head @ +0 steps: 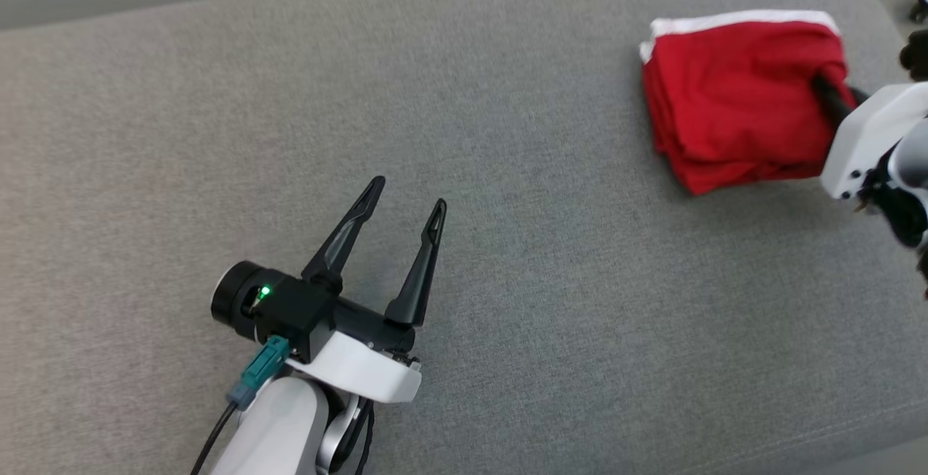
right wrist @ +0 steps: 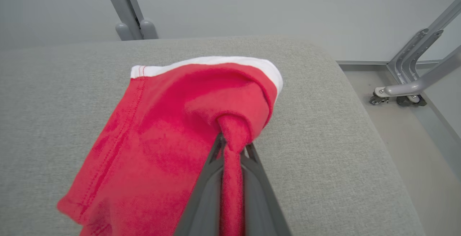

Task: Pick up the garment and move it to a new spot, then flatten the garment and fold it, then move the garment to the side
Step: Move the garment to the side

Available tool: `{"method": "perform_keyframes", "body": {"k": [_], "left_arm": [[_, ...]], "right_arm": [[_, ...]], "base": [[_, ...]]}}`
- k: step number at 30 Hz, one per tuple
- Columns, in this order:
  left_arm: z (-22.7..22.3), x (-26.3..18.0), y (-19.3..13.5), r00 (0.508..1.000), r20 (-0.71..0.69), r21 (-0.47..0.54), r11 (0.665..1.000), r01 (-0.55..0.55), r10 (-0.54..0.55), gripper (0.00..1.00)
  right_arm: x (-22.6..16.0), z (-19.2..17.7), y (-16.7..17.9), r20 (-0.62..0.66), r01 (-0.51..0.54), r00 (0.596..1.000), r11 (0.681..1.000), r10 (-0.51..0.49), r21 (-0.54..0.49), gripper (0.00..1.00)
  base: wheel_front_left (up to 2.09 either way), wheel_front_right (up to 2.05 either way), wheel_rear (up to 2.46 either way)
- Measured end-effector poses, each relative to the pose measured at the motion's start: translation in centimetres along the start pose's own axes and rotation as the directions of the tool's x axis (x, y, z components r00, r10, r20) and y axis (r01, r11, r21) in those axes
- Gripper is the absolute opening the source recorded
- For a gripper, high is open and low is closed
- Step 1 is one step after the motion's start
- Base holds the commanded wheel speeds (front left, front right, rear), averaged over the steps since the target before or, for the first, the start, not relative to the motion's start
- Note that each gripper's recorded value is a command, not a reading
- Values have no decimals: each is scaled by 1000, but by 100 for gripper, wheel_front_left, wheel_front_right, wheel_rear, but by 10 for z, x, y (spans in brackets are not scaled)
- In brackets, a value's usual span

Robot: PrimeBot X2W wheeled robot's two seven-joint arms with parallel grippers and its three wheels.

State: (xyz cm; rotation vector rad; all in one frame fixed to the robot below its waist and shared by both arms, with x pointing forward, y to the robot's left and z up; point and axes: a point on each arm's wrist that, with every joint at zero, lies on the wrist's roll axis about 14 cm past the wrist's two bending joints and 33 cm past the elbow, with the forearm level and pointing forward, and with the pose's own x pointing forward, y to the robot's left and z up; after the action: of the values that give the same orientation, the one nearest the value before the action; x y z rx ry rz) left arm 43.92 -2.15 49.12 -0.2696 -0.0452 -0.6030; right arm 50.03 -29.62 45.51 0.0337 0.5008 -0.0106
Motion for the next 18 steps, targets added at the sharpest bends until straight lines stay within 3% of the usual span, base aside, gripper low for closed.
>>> {"method": "perform_keyframes", "body": {"k": [4, 9, 11, 12, 14, 18], "left_arm": [[-22, 12, 0, 999, -37, -21, 999, 29, -30, 100], [-43, 17, 6, 997, -76, -37, 999, 29, -32, 100], [-47, 18, 6, 996, -82, -42, 999, 28, -32, 100], [-48, 18, 7, 996, -85, -42, 999, 27, -31, 100], [-48, 18, 7, 996, -86, -42, 999, 30, -34, 100], [-41, 18, 5, 997, -74, -40, 999, 32, -34, 100]], "right_arm": [[12, -6, -31, -39, 74, 996, 991, -78, -111, 0], [25, -8, -49, -40, 121, 991, 977, -130, -175, 0], [27, -5, -56, -26, 140, 989, 967, -149, -214, 13], [27, -2, -60, -14, 152, 987, 963, -159, -225, 36], [26, 6, -66, 13, 178, 984, 956, -180, -234, 100], [23, 21, -66, 80, 193, 981, 949, -179, -250, 100]], "base": [[0, 0, 0], [0, 0, 0], [0, 0, 0], [0, 0, 0], [0, 0, 0], [0, 0, 0]]}}
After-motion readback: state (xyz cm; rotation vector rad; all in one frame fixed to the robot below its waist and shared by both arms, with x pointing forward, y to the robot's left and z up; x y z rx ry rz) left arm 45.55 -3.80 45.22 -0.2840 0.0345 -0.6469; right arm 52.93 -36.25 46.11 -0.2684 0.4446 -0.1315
